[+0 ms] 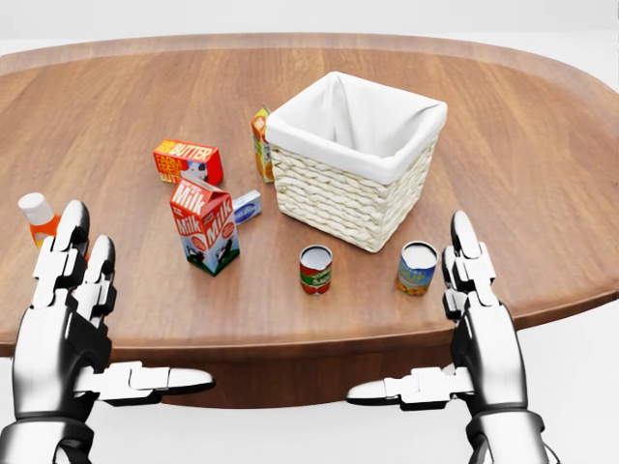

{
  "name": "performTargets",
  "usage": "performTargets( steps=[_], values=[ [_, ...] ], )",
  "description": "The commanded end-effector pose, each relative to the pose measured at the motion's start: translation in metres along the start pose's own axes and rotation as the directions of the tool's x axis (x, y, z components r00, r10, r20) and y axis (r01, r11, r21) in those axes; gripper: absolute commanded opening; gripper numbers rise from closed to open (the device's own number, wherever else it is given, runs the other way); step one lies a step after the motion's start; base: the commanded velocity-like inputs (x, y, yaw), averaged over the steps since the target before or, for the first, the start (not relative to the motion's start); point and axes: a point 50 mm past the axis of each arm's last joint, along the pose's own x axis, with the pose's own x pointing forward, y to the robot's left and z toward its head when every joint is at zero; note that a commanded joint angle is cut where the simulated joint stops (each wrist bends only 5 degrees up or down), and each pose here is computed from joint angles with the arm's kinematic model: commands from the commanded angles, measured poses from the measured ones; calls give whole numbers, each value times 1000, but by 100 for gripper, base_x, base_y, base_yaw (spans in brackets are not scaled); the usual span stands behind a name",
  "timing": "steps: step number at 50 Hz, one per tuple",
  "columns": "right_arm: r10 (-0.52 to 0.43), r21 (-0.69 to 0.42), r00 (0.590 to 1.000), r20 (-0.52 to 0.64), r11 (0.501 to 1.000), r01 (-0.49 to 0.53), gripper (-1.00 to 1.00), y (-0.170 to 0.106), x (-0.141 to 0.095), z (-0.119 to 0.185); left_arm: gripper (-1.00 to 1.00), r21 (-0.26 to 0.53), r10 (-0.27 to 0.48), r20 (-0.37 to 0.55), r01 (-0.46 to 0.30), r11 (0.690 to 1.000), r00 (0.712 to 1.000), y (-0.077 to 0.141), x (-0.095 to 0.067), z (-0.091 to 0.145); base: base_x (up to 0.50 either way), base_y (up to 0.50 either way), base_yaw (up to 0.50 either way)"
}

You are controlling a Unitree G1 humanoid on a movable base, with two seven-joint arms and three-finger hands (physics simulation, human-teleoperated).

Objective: Pick up the alphabet soup, and put it in the basket.

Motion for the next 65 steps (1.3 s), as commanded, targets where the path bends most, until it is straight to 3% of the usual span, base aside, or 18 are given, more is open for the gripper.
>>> performTargets(
  steps=[1,24,38,65],
  values=[
    [-4,-38,1000,24,999,5,100,-2,0,9,100,-4,1,31,0,1000,1000,-1,1,7,0,-36,0],
    [19,-62,996,86,998,-13,100,-5,6,25,100,12,-4,133,2,1000,991,-3,17,29,0,-36,0],
    [62,-140,987,148,989,-41,100,0,17,40,100,10,9,161,-10,1000,987,-2,21,35,0,-1,0],
    [79,-136,985,155,989,-58,100,4,17,42,100,-7,9,207,-8,1000,978,-1,18,46,37,-3,0]
  ],
)
